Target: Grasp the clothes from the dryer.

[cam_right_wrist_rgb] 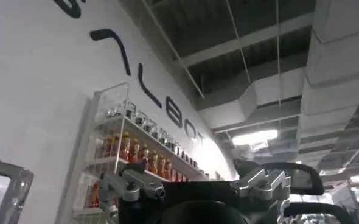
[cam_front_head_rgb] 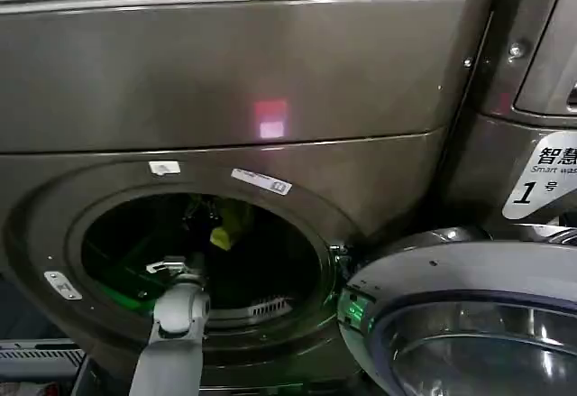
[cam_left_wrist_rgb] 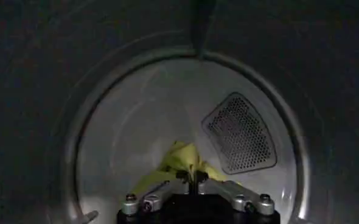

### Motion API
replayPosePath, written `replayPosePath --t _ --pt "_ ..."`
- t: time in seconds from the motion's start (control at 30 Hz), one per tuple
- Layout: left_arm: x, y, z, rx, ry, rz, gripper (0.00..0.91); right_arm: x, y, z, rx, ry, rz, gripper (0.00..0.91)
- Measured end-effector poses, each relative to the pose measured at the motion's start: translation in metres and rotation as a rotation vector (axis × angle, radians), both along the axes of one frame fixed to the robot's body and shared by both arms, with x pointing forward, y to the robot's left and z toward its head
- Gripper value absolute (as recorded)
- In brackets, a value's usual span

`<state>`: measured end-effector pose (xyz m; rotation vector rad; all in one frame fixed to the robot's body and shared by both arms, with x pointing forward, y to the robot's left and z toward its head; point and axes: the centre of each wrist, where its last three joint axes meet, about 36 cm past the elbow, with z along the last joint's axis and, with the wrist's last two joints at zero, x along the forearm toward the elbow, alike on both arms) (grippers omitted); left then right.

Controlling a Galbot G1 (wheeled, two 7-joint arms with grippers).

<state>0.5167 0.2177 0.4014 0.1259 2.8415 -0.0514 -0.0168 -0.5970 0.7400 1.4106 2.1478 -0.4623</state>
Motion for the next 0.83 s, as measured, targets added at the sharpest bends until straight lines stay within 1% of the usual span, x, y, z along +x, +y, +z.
replayPosePath --t 0.43,0.83 --pt "-0.003 -0.015 -0.001 0.014 0.004 -0.06 0.0 -0.002 0.0 0.0 -0.019 -0.007 -0.003 0.907" --pt "0.001 -0.013 0.002 0.02 0.004 -0.062 0.0 -0.007 0.002 0.004 -0.011 -0.001 -0.017 0.907"
